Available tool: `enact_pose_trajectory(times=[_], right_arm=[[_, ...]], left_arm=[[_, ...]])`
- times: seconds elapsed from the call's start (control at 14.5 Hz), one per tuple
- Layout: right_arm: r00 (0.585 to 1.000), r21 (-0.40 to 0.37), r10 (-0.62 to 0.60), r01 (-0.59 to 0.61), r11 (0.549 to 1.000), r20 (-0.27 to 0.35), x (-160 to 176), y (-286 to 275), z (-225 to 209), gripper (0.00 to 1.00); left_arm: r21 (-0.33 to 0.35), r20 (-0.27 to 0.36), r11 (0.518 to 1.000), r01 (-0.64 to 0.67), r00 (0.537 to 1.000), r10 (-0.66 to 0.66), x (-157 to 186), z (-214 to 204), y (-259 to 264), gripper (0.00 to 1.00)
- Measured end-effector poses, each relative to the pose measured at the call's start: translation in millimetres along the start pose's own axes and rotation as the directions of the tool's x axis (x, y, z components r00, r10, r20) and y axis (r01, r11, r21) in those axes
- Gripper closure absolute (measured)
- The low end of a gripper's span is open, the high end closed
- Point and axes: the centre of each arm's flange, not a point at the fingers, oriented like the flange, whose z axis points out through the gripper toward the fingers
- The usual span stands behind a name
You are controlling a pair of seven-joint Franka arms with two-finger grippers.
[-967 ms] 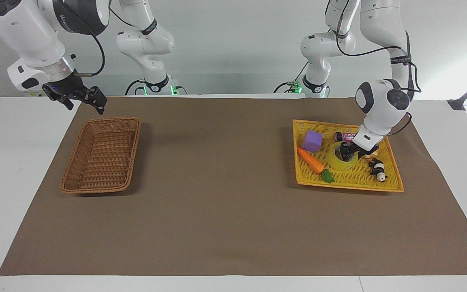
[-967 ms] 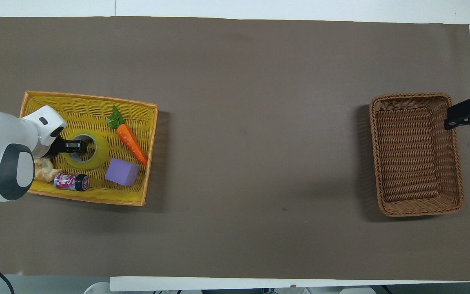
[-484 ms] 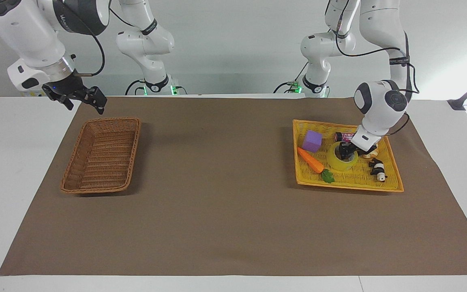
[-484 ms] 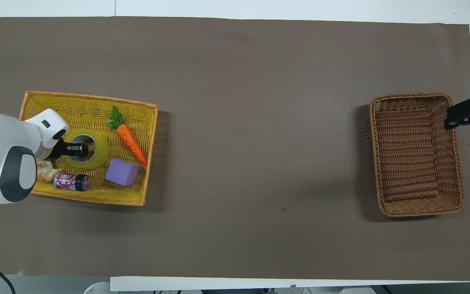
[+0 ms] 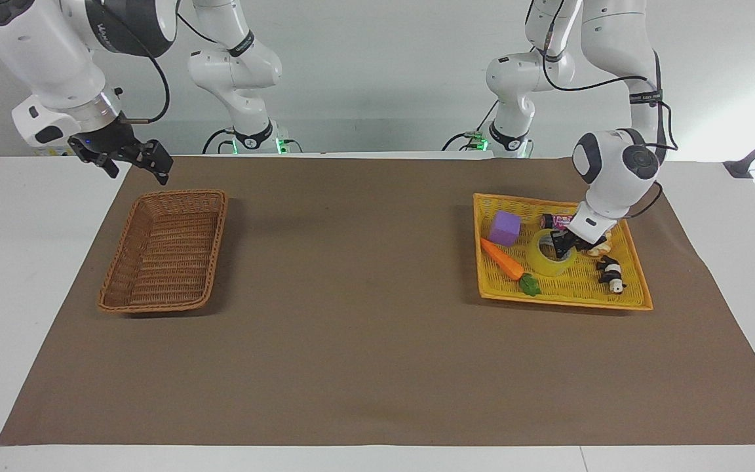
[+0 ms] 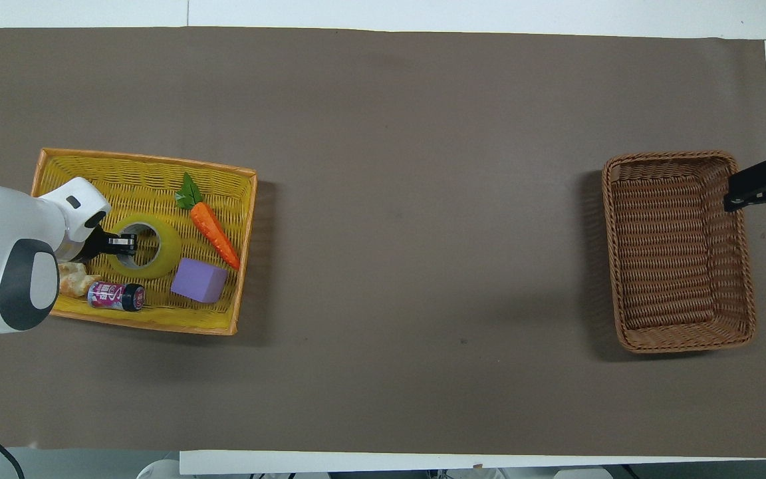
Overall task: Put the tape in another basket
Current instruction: 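Close the left gripper on the tape roll's rim, then lift the tape roll with the left gripper toward the table center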
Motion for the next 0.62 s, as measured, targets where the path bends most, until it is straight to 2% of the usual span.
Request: enact_pose_trajectory(times=[0.21, 0.35, 0.48, 0.62], right_arm=[[1.000, 0.000, 0.000, 0.000, 1.000, 0.000, 0.0, 0.0, 0.0, 0.00], [1.000, 0.000, 0.000, 0.000, 1.000, 0.000, 0.0, 0.0, 0.0, 0.00], [1.000, 0.000, 0.000, 0.000, 1.000, 0.000, 0.0, 0.0, 0.0, 0.00], [1.000, 0.000, 0.000, 0.000, 1.000, 0.000, 0.0, 0.0, 0.0, 0.00]], left_arm=[[-0.001, 0.014, 1.000, -0.002, 1.000, 0.002, 13.7, -22.9, 0.2, 0.78], [-0.004, 0.024, 1.000, -0.003, 1.000, 0.003, 38.1, -73.8, -0.1, 0.78], [-0.014, 0.008, 1.000, 0.022, 1.000, -0.021, 55.4, -120.2, 8.0, 0.78], [-0.061, -0.012, 0.993, 0.100, 0.995, -0.101, 63.4, -141.9, 42.7, 0.78]])
